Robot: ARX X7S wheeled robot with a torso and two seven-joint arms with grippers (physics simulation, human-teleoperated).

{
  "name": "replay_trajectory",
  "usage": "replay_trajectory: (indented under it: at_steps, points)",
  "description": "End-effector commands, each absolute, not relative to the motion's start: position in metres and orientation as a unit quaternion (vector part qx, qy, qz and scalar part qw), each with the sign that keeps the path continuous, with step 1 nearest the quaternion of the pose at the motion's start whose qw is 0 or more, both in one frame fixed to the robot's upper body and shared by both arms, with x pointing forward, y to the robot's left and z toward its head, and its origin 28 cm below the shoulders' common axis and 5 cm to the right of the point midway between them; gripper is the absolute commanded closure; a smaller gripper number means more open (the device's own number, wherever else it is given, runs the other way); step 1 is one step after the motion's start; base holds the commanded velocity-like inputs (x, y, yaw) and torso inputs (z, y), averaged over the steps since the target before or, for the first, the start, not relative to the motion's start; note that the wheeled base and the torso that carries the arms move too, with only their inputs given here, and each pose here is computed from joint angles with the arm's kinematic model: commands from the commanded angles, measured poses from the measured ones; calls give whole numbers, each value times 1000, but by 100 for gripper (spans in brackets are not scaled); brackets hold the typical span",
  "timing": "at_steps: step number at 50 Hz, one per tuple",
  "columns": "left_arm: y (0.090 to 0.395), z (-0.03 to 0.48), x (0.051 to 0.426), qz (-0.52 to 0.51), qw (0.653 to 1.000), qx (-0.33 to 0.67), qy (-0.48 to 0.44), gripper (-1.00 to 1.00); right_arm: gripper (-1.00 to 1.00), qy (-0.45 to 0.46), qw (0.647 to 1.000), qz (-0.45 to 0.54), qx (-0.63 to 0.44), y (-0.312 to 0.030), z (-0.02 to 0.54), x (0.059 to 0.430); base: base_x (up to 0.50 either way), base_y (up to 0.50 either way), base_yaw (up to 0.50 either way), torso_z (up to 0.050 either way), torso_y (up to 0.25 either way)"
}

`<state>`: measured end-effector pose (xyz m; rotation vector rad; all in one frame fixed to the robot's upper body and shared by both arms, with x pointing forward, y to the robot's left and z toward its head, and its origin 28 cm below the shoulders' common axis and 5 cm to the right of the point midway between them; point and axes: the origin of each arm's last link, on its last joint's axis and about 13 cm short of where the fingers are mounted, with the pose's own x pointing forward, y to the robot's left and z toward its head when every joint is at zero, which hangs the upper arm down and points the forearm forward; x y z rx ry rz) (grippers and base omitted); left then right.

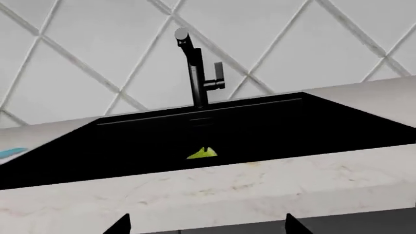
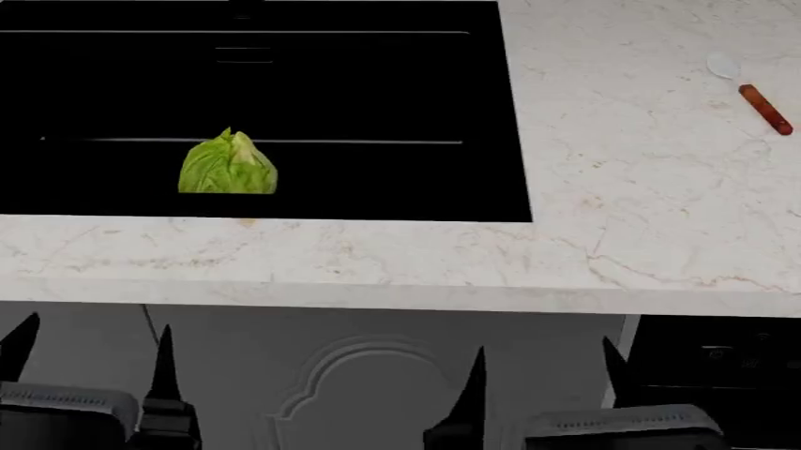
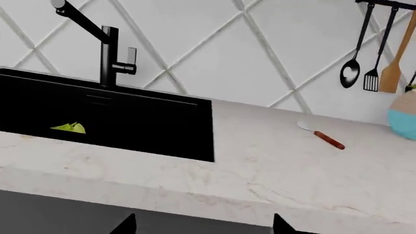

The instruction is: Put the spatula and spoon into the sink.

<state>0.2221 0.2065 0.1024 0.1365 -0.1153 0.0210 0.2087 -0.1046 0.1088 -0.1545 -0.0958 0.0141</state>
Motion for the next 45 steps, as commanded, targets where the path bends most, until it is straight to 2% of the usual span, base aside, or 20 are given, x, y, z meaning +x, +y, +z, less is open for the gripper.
replay_trajectory:
  at_steps: [1,7,18,28,45]
  points:
    - [212,159,226,6,994,91,-57,-100,-100,-33,994,16,-103,-117,169,203,0,0,0,0,0]
    - [215,182,235,-4,994,86,-65,-100,-100,-17,994,41,-97,-125,200,213,0,0,0,0,0]
    - [224,213,270,46,996,44,-59,-100,-100,-34,996,-14,-78,-142,247,239,0,0,0,0,0]
    - [240,233,288,81,994,39,-60,-100,-100,-29,996,-31,-80,-153,261,244,0,0,0,0,0]
    - [247,244,293,88,993,56,-55,-100,-100,-22,995,-40,-90,-164,275,239,0,-20,0,0,0]
